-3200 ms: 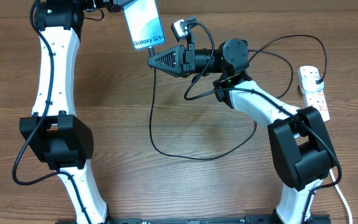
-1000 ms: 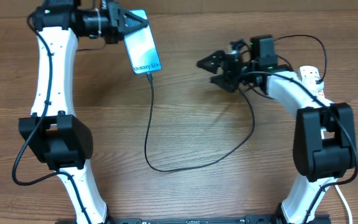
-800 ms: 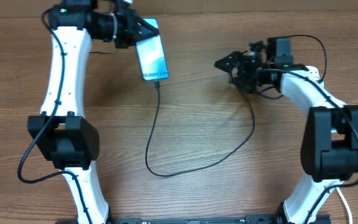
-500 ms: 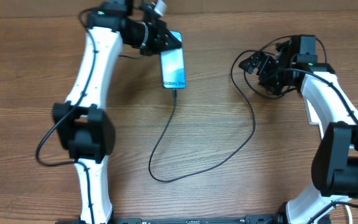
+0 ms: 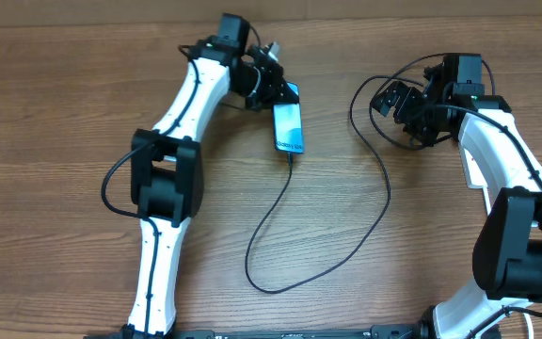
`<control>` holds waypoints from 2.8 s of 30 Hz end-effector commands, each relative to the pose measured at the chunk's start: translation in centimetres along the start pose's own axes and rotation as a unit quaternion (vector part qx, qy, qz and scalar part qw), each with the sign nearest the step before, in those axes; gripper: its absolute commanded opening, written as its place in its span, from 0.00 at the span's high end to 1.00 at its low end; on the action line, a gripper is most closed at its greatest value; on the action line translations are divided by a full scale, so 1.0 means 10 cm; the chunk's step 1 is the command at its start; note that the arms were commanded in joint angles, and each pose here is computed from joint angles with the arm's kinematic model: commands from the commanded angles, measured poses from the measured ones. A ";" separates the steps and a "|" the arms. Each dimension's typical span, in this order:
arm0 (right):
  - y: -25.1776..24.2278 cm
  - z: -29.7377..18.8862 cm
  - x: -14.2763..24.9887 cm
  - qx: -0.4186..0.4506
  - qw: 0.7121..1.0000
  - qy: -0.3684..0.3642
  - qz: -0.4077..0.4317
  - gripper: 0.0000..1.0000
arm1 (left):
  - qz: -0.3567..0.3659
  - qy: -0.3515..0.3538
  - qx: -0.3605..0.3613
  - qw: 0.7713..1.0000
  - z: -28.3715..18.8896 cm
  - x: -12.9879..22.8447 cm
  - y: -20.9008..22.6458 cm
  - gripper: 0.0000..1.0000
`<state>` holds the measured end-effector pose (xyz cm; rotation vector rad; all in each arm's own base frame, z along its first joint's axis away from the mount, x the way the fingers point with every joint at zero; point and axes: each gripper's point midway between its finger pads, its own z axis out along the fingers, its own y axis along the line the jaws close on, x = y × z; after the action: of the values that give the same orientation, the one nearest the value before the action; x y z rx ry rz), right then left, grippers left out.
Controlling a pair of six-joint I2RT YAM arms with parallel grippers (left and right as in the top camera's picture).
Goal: Plug charger to phone and switch on socket
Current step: 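Lower the phone with the left gripper and lay it flat on the table, then open the left gripper, release the phone, and raise the left arm away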
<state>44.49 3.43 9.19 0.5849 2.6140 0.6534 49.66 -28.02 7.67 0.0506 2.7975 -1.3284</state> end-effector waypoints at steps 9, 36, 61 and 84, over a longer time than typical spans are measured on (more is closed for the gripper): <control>0.03 -0.09 -0.06 0.002 1.000 -0.014 -0.008 0.00 | -0.020 -0.018 -0.076 0.997 0.32 0.03 0.08 0.95; 0.02 -0.09 -0.05 0.004 1.000 -0.011 -0.006 0.00 | -0.061 0.016 -0.088 0.994 0.61 0.16 0.44 0.95; 0.01 -0.09 -0.01 0.008 1.000 -0.003 -0.003 0.00 | -0.070 0.027 -0.088 0.993 0.60 0.22 0.45 0.82; 0.01 -0.09 -0.01 0.008 1.000 -0.004 -0.003 0.00 | -0.082 0.031 -0.114 0.990 0.58 0.27 0.54 0.67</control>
<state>43.75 3.33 8.76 0.6003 2.6476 0.6380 47.60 -29.88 1.29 -0.1281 3.0035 -1.1392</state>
